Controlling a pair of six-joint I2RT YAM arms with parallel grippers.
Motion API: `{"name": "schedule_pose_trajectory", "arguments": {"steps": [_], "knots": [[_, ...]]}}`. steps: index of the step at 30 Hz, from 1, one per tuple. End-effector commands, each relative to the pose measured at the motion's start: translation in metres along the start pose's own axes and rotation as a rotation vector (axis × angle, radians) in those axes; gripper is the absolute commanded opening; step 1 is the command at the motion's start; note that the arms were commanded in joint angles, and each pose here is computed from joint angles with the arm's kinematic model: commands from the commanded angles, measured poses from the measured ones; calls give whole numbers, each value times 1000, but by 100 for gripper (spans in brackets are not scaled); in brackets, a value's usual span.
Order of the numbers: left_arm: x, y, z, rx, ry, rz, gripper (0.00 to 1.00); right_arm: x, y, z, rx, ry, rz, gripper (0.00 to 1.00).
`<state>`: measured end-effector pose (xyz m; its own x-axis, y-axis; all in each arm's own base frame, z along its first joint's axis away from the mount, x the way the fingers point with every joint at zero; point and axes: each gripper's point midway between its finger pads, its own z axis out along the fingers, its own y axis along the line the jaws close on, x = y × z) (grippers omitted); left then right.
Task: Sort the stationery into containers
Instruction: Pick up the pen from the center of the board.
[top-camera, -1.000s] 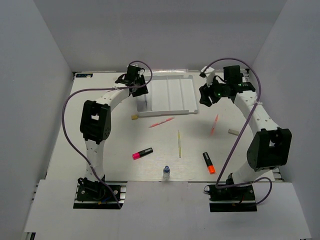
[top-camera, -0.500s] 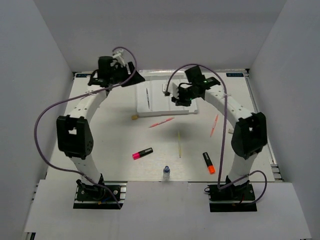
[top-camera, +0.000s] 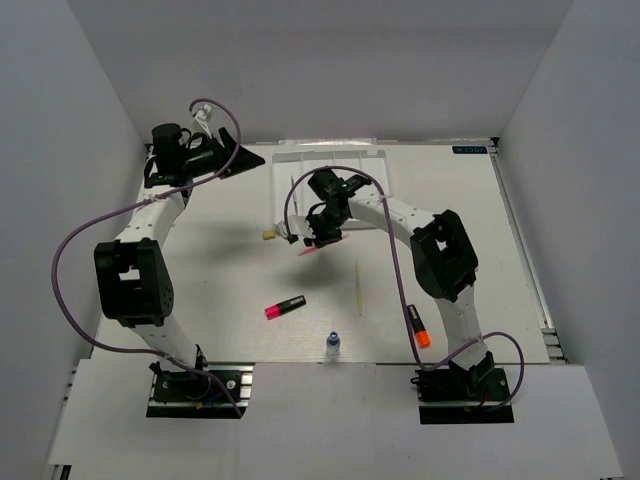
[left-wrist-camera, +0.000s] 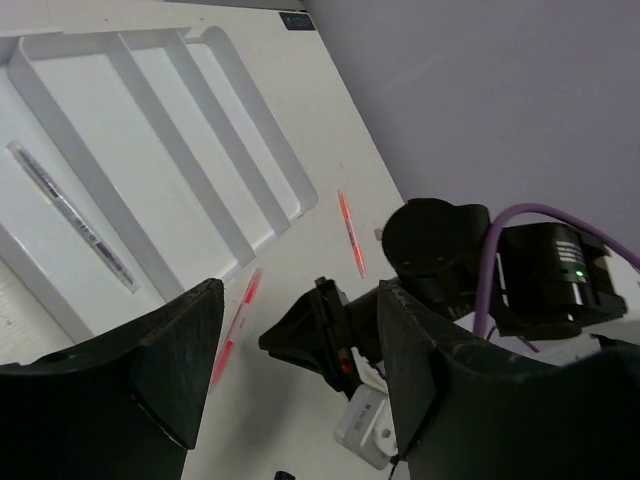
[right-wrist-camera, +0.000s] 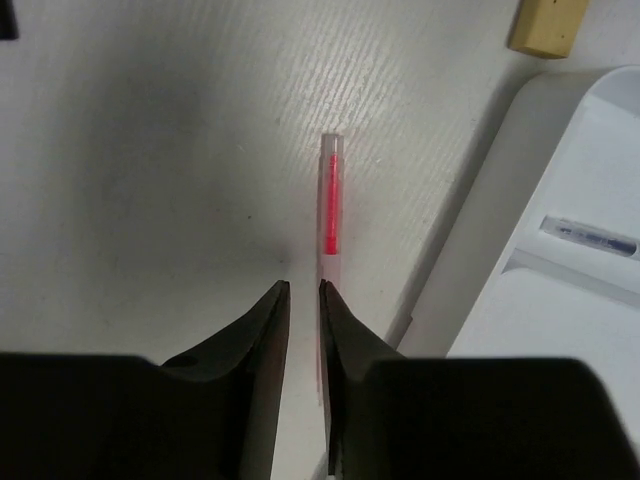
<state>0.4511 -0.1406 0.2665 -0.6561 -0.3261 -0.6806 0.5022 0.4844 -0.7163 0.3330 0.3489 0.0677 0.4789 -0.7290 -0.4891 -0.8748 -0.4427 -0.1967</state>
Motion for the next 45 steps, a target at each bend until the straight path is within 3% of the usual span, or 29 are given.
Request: {"name": "schedule_pose_trajectory", "arguments": {"steps": [1,6,31,45], "knots": [[0,-29,-7,93,13,60,72,-1,-11,-2,4,17,-58,26],[5,-27,-7,100,22,52,72,8,-9,9,-27,44,-76,31],[26,-7,0,123,68,17,71,47,-18,25,-83,136,-140,38],[18,-14,-4,143,64,39,71,62,27,38,-280,170,-117,18]]}}
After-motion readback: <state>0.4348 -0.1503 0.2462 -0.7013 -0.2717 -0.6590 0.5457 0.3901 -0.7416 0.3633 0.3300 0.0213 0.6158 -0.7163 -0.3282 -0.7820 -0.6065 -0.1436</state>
